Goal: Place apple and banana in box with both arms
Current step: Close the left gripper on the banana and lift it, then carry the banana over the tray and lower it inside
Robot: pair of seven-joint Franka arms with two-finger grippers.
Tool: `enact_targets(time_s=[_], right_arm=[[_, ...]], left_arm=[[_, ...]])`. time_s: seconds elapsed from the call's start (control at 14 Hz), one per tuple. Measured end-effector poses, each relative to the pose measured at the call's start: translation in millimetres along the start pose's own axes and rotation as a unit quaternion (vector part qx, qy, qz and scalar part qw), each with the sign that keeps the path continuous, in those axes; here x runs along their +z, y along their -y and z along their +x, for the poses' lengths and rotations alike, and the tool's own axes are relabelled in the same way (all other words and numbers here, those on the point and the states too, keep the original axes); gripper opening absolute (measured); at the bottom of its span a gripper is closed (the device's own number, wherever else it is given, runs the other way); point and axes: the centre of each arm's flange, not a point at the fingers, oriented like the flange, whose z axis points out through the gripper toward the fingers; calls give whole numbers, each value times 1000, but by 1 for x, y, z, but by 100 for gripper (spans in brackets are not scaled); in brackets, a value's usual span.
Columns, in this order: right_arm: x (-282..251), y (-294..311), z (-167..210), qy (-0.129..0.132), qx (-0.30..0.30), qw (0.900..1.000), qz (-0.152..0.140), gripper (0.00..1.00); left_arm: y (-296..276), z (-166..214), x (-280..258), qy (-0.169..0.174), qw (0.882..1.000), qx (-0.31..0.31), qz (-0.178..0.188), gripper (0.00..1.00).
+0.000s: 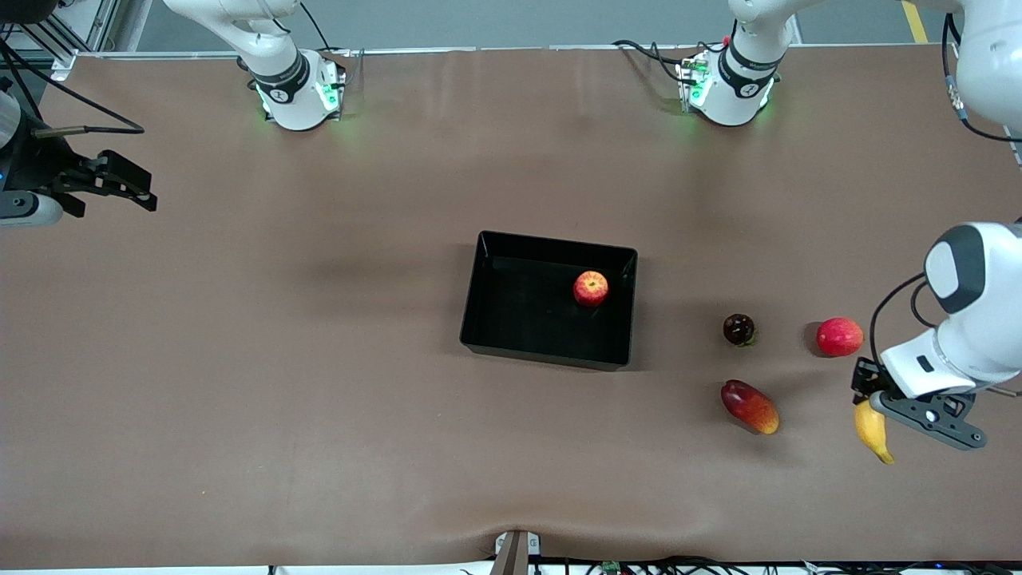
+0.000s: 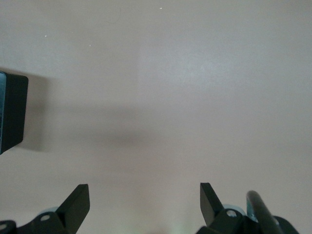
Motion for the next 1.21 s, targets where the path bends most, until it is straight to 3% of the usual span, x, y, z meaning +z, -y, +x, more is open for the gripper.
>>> enact_targets(time_s=[0.5, 0.79, 1.21], right_arm=[[-1, -18, 0, -4, 16, 1000, 1, 100], [-2, -16, 1, -8, 15, 1000, 1, 100], [-5, -16, 1, -12, 14, 1000, 1, 100]], left_arm=[[-221, 56, -13, 39, 987, -153, -37, 38], [-346, 62, -14, 42, 984, -175, -19, 38], [-496, 47, 10, 58, 988, -144, -26, 38]])
